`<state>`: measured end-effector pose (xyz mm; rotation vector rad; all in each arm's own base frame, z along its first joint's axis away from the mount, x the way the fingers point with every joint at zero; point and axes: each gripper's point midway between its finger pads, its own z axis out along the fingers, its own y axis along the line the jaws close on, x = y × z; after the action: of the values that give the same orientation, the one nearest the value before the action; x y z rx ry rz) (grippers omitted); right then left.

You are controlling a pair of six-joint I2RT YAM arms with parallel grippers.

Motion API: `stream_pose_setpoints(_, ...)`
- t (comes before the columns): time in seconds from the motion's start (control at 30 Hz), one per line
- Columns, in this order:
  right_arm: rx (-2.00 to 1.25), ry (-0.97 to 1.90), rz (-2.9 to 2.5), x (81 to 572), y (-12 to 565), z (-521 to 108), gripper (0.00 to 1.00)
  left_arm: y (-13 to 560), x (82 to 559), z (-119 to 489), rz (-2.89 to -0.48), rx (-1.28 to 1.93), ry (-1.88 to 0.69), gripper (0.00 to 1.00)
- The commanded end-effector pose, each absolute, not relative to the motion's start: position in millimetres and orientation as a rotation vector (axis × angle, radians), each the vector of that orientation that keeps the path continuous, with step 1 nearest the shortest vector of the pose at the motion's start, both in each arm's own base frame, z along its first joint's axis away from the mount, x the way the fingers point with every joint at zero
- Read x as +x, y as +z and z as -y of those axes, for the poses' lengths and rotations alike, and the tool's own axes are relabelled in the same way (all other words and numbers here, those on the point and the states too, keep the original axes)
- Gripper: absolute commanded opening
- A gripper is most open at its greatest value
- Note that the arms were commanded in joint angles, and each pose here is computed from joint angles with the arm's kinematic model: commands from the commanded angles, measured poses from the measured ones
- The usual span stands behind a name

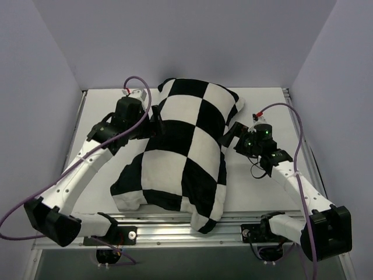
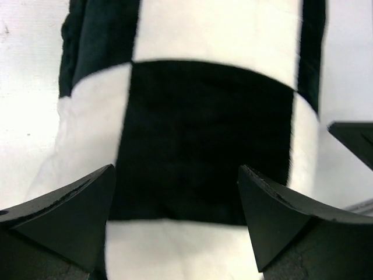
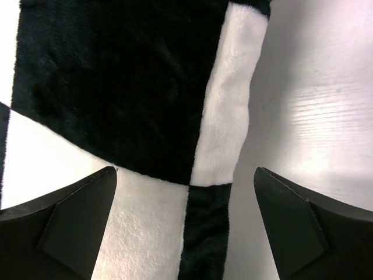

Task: Remove the pillowcase from the pillow

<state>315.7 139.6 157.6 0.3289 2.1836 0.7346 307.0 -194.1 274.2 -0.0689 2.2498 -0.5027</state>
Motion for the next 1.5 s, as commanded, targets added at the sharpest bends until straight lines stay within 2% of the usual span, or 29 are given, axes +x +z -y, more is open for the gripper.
stream_pose_setpoints(0.0, 0.316, 0.886, -2.037, 323.9, 189.2, -158.2, 1.00, 273.8, 341.2, 213.8, -2.236, 0.046, -0.642, 0.94)
stream_pose_setpoints(0.2, 0.340, 0.997, -1.998, 344.0, 177.6, -178.5, 1.00, 215.2, 365.8, 205.2, -2.359, -0.039, -0.639, 0.94)
stream_pose_setpoints(0.47, 0.272, 1.084, -2.055, 352.5, 145.0, -210.4, 1.00, 121.8, 322.7, 192.4, -2.517, -0.139, -0.625, 0.94)
stream_pose_setpoints(0.5, 0.254, 1.101, -2.066, 352.3, 139.7, -214.7, 0.97, 117.2, 319.8, 193.4, -2.516, -0.151, -0.640, 0.94)
stream_pose_setpoints(0.6, 0.193, 1.157, -2.076, 349.5, 135.0, -228.8, 0.65, 87.5, 301.6, 190.5, -2.568, -0.181, -0.652, 0.94)
stream_pose_setpoints(0.63, 0.178, 1.170, -2.079, 347.7, 134.8, -233.3, 0.44, 81.4, 297.8, 190.0, -2.580, -0.189, -0.655, 0.94)
stream_pose_setpoints(0.67, 0.163, 1.176, -2.080, 348.8, 135.1, -236.6, 0.34, 70.9, 290.7, 190.0, -2.599, -0.204, -0.663, 0.94)
stream_pose_setpoints(0.7, 0.145, 1.187, -2.080, 347.5, 137.2, -239.2, 0.17, 66.5, 288.1, 190.5, -2.604, -0.207, -0.670, 0.94)
stream_pose_setpoints(0.73, 0.127, 1.184, -2.076, 347.9, 139.5, -240.2, 0.09, 63.0, 286.3, 191.9, -2.606, -0.211, -0.679, 0.94)
stream_pose_setpoints(0.8, 0.100, 1.175, -2.065, 350.0, 153.4, -241.7, 0.00, 58.7, 284.2, 200.6, -2.602, -0.214, -0.714, 0.94)
stream_pose_setpoints(0.97, 0.002, 1.076, -2.015, 354.3, 209.1, -234.2, 0.00, 73.5, 284.9, 246.4, -2.577, -0.077, -0.768, 0.94)
stream_pose_setpoints(1.23, -0.157, 0.949, -1.795, 352.1, 357.9, -219.9, 0.00, 146.2, 287.8, 330.4, -2.413, 0.106, -0.957, 0.94)
stream_pose_setpoints(1.47, -0.291, 0.969, -1.739, 334.9, 414.5, -229.3, 0.00, 214.4, 284.3, 359.0, -2.231, 0.164, -1.087, 0.94)
